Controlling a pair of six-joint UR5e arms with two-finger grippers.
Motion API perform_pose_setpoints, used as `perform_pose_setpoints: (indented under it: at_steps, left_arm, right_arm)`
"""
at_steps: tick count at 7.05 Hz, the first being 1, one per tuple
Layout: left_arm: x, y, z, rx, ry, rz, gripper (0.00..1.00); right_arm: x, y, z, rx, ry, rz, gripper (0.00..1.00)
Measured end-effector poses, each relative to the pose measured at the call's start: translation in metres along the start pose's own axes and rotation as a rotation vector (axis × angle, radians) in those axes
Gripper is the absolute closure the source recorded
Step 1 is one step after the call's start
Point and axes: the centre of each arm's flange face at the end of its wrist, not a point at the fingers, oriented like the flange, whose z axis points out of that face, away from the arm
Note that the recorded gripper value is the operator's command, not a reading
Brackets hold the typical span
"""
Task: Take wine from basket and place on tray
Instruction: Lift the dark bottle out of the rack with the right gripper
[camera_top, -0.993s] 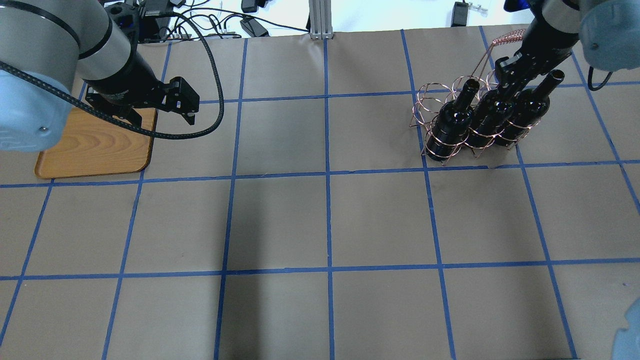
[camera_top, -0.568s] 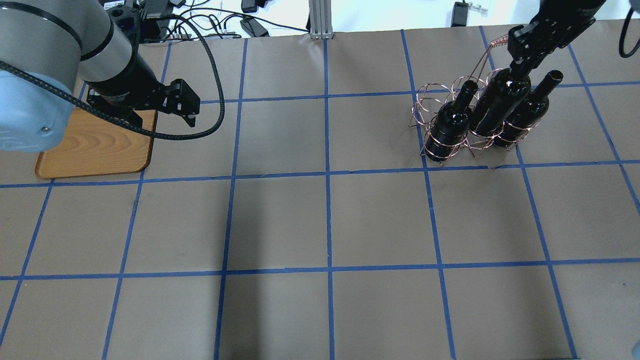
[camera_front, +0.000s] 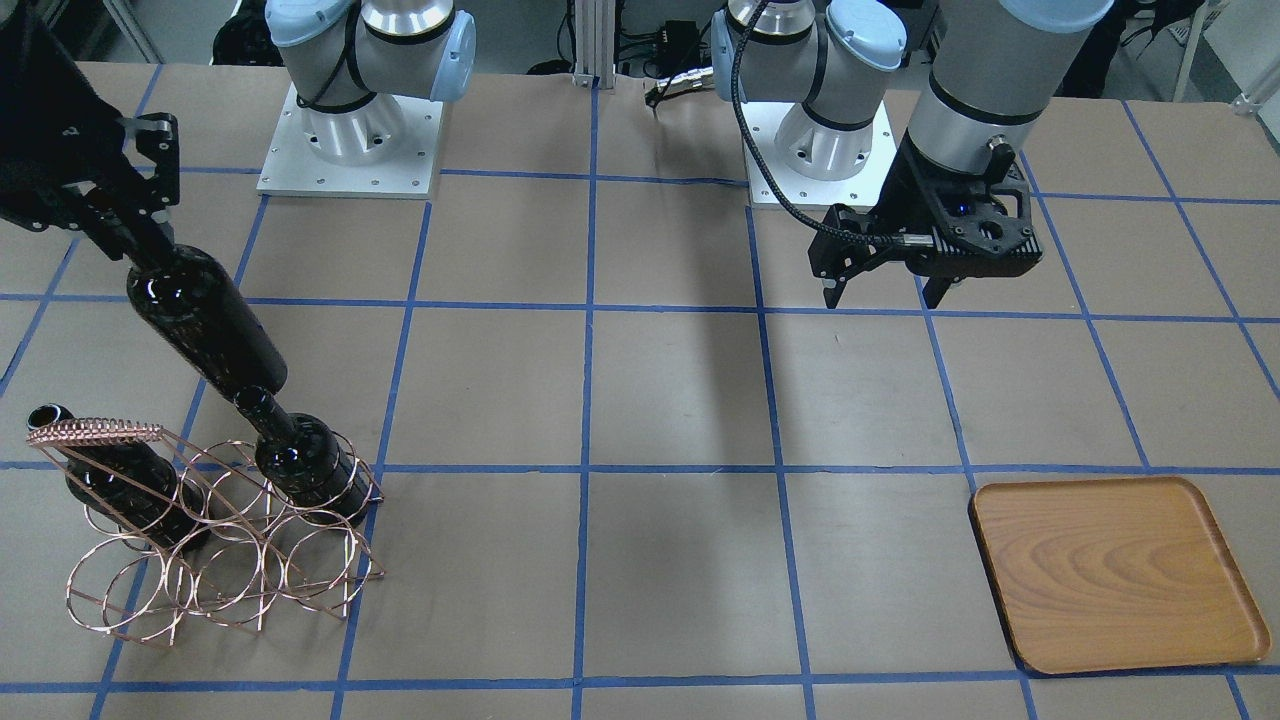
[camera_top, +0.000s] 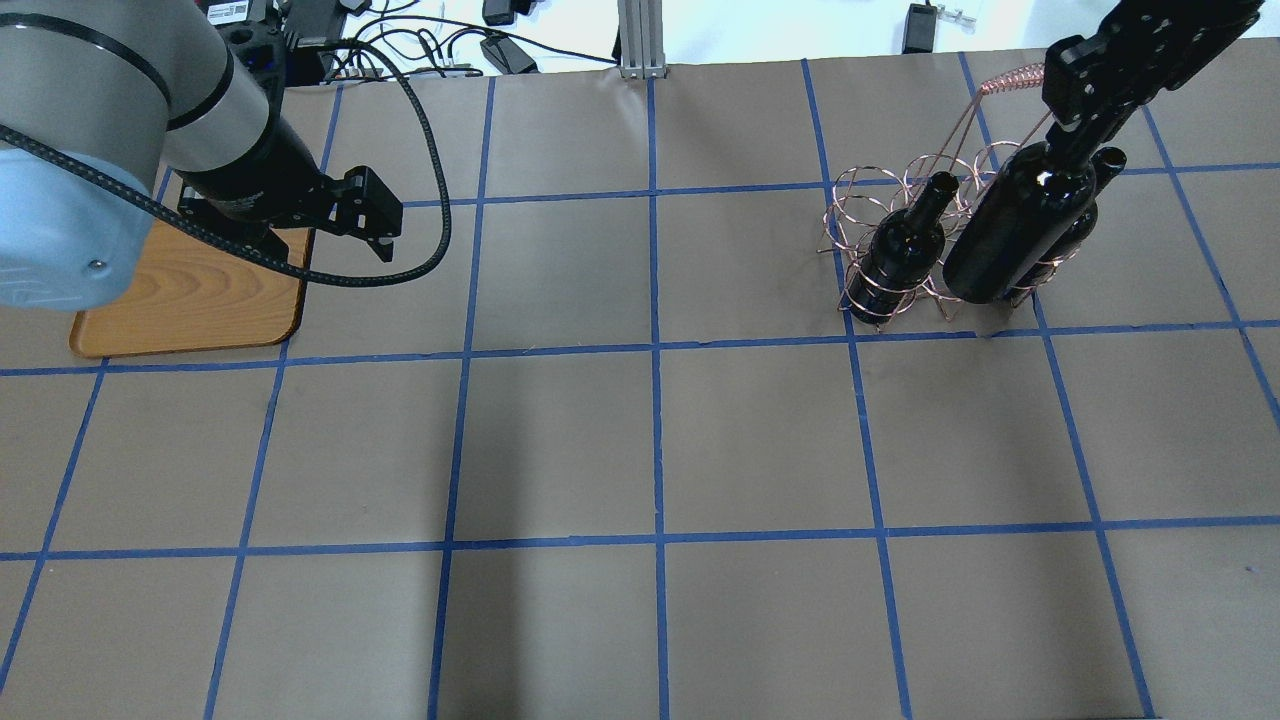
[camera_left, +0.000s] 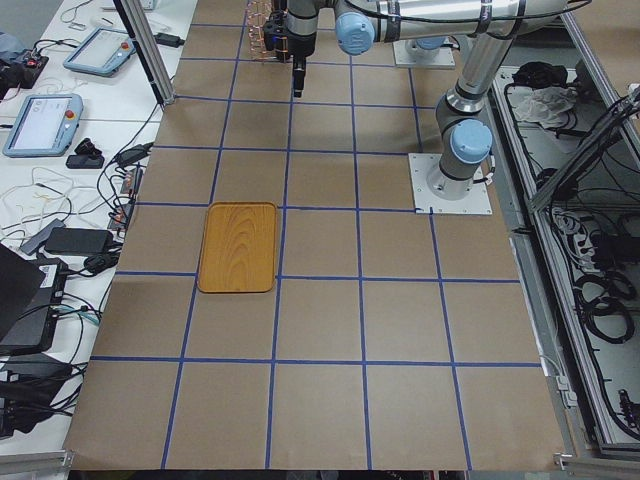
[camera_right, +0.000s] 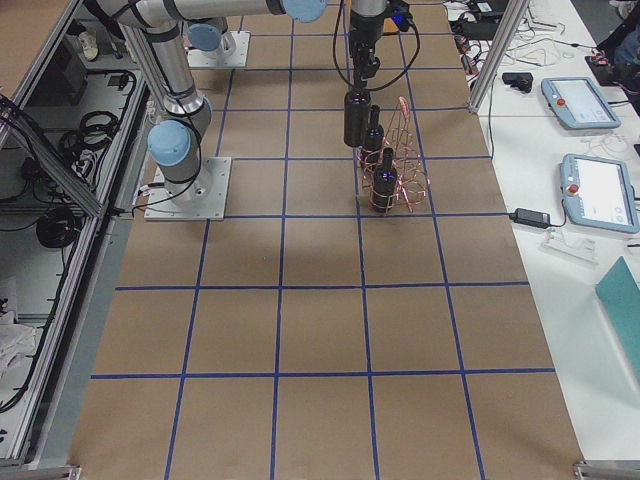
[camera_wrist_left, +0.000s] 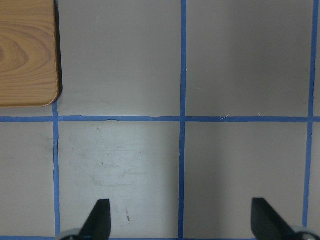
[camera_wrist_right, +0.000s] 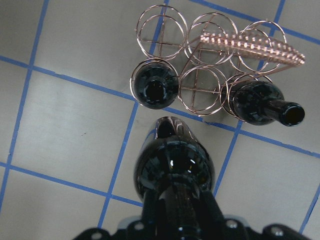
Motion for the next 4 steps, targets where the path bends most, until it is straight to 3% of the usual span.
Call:
perform_pose_setpoints:
  at_steps: [4]
  left_arm:
    - [-0.004, -0.002, 0.002, 0.001, 0.002, -0.006, 0.00]
  right_arm:
    - [-0.140, -0.025, 0.012, 0.020, -0.027, 0.063, 1.00]
